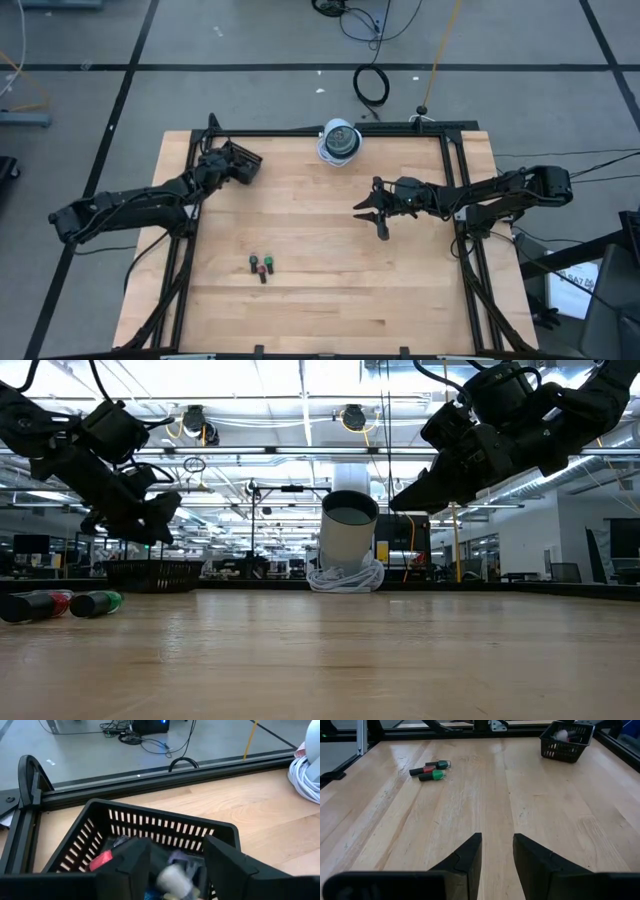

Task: Pick & Place Nail Polish
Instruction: Put the dark green nail polish bottle into the black basket

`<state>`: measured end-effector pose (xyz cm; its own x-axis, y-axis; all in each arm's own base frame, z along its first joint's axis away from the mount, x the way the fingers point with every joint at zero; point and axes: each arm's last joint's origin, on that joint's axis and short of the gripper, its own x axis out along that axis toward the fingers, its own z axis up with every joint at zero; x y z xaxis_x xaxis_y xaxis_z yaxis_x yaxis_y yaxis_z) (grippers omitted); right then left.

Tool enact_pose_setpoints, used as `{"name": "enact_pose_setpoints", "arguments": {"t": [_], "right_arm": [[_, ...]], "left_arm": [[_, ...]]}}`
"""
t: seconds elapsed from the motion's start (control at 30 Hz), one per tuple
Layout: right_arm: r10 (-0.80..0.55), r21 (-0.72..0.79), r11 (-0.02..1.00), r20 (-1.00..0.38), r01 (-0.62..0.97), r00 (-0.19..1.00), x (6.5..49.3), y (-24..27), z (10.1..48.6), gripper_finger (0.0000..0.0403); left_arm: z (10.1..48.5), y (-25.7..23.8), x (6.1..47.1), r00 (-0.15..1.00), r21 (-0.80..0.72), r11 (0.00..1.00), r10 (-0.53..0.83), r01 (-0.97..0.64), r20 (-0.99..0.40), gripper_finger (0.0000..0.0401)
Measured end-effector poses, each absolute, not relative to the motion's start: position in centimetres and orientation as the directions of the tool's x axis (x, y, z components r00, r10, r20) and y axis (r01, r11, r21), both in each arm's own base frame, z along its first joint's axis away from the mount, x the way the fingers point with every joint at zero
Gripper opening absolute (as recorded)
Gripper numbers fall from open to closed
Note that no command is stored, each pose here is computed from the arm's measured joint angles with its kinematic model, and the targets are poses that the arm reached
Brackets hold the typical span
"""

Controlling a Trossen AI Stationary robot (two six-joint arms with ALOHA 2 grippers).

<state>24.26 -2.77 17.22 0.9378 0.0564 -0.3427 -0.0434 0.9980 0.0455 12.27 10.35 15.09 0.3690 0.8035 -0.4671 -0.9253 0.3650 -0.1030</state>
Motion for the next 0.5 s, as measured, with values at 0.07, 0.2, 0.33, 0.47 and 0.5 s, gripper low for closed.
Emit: {"name": "enact_pose_setpoints", "arguments": {"t": [0.07, 0.2, 0.33, 0.47, 0.5], "right_arm": [[0.056, 0.045, 0.998, -0.343, -0.044, 0.938, 24.26, -2.77, 17.22, 0.01], [0.056, 0.046, 0.998, -0.343, -0.043, 0.938, 24.26, -2.77, 17.22, 0.01], [0.056, 0.046, 0.998, -0.343, -0.043, 0.938, 24.26, -2.77, 17.22, 0.01], [0.056, 0.046, 0.998, -0.343, -0.043, 0.938, 24.26, -2.77, 17.22, 0.01], [0.056, 0.046, 0.998, -0.343, -0.043, 0.938, 24.26, -2.77, 17.22, 0.01]], "left_arm": [[15.09, 10.35, 12.27, 0.369, -0.103, 0.365, 0.804, -0.925, -0.467, 0.0189], [15.07, 10.34, 12.26, 0.369, -0.103, 0.365, 0.803, -0.925, -0.467, 0.0203], [15.07, 10.34, 12.26, 0.369, -0.095, 0.369, 0.803, -0.924, -0.467, 0.0205], [15.05, 10.31, 12.32, 0.389, -0.102, 0.389, 0.79, -0.915, -0.473, 0.0206], [15.04, 10.26, 12.39, 0.412, -0.115, 0.411, 0.775, -0.905, -0.479, 0.0206]]}}
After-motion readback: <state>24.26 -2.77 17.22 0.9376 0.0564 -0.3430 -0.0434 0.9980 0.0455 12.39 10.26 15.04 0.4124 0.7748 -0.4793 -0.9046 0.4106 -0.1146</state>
